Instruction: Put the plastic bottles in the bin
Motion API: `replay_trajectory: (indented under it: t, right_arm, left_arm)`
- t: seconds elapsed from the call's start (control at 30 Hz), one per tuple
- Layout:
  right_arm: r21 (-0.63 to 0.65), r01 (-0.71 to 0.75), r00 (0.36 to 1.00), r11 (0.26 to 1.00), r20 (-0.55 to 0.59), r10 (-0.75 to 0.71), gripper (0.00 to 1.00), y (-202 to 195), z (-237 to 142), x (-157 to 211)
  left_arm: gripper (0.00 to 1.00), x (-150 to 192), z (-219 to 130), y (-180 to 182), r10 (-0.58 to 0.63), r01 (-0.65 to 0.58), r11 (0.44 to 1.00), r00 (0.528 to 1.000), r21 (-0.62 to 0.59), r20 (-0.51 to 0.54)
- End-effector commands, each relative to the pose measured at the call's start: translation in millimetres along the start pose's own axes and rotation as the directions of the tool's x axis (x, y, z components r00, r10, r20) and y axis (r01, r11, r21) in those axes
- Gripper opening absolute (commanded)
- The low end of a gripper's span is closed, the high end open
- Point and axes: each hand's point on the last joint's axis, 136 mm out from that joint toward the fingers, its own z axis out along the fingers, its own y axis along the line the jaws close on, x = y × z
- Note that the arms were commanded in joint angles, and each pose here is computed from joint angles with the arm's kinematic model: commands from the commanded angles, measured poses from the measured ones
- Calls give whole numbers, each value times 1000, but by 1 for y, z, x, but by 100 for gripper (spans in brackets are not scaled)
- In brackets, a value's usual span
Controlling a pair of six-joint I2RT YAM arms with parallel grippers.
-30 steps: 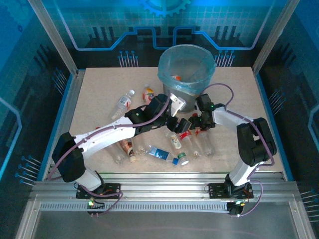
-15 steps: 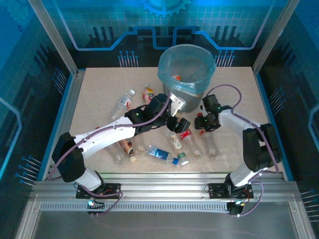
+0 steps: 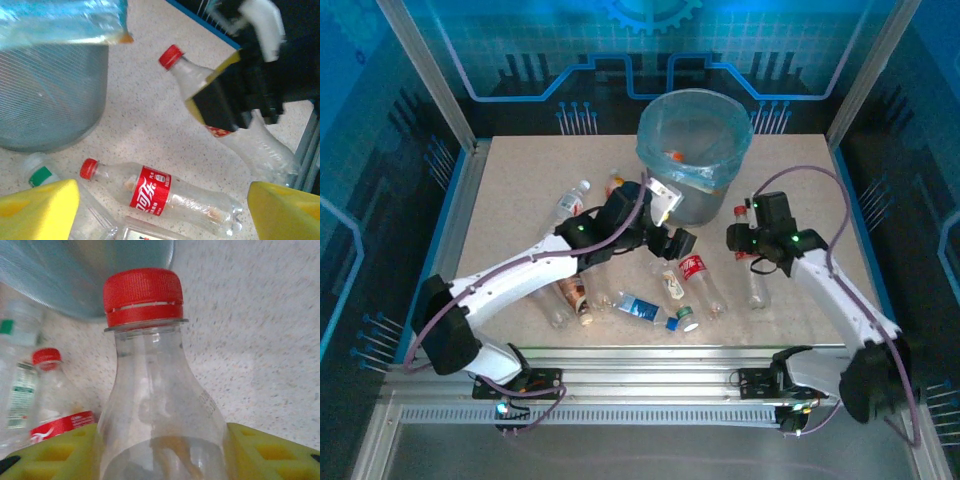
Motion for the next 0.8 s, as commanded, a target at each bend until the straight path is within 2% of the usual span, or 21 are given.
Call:
replay_trajectory:
  t: [0.0,0.2,0.43,0.53,0.77]
  right_arm:
    - [10,-16,997,1000,82,16,53,-2,-30,-8]
    - [-146,89,945,985,326,-37,54,43,-99,-50]
    - [-261,301,814,917,572,-104,53,120,-184,-115]
    - [-257,340,752,905,652,-97,52,141,-210,-145]
    - [-220,378,614,899,786,-66,53,176,-236,-216]
  left_arm:
    - [88,-40,-34,1,1,1,1000,993,-15,119]
    - [88,-73,-68,11,21,-7,998,974,-61,227]
    - [88,-109,-108,29,14,23,994,938,-103,346]
    - [88,-118,-121,35,-2,48,993,924,-111,381]
    - [89,-140,-131,40,-18,73,991,908,-116,418]
